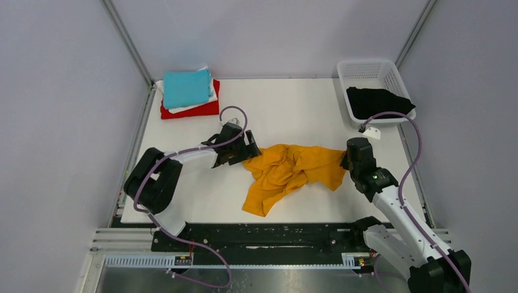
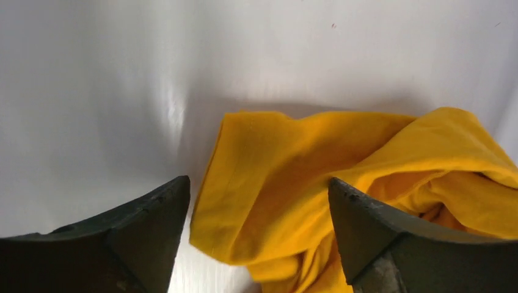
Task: Fold and stack the t-shirts
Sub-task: Flatten out the tshirt
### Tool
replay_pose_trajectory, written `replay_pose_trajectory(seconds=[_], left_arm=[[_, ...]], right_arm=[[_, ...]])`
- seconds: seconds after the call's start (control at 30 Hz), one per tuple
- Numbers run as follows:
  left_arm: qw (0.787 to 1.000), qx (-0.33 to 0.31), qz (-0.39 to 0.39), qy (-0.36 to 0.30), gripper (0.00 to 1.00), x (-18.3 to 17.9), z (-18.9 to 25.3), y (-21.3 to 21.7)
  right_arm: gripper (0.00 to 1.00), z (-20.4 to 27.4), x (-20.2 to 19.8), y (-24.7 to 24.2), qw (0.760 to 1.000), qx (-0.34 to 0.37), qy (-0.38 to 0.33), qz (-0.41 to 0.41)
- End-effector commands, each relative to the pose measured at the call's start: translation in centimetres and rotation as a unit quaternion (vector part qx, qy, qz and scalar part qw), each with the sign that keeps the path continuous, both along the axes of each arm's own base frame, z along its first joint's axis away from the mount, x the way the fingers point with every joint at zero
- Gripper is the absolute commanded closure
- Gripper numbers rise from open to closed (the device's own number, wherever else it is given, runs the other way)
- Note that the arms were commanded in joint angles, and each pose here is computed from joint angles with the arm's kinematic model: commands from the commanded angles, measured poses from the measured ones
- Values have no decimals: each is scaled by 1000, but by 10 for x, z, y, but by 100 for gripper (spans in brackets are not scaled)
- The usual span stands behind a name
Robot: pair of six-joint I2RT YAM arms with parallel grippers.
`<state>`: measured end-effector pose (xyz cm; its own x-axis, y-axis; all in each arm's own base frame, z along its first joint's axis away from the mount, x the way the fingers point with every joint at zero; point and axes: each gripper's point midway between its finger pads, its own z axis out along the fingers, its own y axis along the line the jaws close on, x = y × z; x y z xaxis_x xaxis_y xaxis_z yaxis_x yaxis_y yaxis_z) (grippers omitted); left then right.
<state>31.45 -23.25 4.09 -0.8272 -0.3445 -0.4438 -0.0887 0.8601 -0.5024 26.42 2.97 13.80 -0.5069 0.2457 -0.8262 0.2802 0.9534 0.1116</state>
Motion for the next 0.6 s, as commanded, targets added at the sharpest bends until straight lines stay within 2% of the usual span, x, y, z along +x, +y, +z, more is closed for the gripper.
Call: replay_pose_trajectory(seconds=[0.0, 0.1, 0.13, 0.2, 0.3, 0.43, 0.57], left_arm=[[998, -22, -60, 8, 35, 13, -10, -30], [997, -34, -74, -1, 96, 18, 0, -39], [997, -34, -71, -18, 100, 21, 11, -37], [997, -12, -57, -57, 100, 28, 39, -26], [990, 34, -13, -137, 100, 36, 105, 6], [961, 30, 26, -274, 100, 25, 221, 40], [923, -3, 16, -385, 100, -15, 328, 64]], right_arm=[[100, 8, 14, 3, 1000, 25, -11, 0], [100, 20, 22, 0, 999, 26, -22, 0], [100, 25, 23, -1, 999, 25, -26, 1], [100, 44, 27, -3, 999, 20, -47, 3], [100, 85, 25, -13, 996, 6, -88, -3], [100, 159, 8, -26, 986, -5, -166, -12], [100, 242, -23, -30, 965, -1, -260, 11]])
